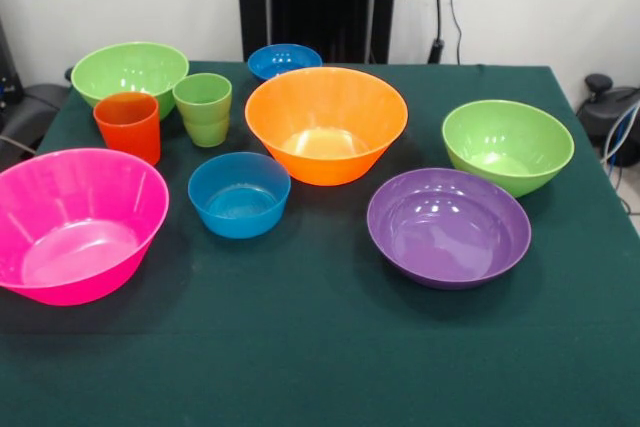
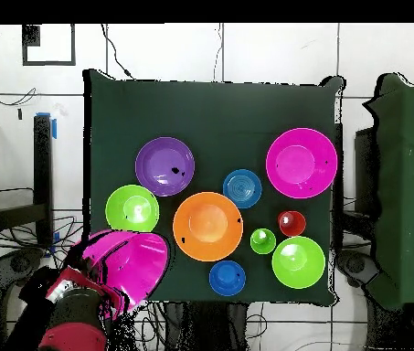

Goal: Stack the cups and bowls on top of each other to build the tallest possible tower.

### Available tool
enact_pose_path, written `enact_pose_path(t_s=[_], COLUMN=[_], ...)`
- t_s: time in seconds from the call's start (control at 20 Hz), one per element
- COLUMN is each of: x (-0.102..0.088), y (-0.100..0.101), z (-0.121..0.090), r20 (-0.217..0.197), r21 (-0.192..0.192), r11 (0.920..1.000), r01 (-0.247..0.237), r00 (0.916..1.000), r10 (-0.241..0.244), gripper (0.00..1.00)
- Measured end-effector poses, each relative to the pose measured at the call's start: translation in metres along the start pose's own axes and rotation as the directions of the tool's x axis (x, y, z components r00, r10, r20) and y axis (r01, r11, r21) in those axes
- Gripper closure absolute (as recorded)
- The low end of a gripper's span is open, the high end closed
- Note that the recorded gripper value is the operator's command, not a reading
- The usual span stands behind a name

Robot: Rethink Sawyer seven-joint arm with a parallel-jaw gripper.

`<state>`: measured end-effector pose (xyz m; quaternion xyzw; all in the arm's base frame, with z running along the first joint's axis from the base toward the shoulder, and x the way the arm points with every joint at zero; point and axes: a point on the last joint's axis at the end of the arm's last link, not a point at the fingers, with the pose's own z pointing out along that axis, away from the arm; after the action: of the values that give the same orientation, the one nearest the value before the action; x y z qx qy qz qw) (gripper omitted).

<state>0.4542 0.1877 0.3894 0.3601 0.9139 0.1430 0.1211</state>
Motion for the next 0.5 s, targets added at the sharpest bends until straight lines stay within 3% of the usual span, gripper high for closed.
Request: enact_pose_path(t_s=[0.2,0.3,0.5], x=[0.007,0.010,0.008], y=[-0.005,-0.007,-0.007], z=[-0.017,-0.033,-0.052], r20=[-0.028,-0.048,-0.054], r21=[0.070,0.111,0.134], r11=[0.9929,0.9835,0.9761], r01=[0.096,0.143,0.171], r00=[0.9951,0.9892,0.9847], r10=[-0.095,-0.139,-0.166], gripper=[1.00,1.00,1.00])
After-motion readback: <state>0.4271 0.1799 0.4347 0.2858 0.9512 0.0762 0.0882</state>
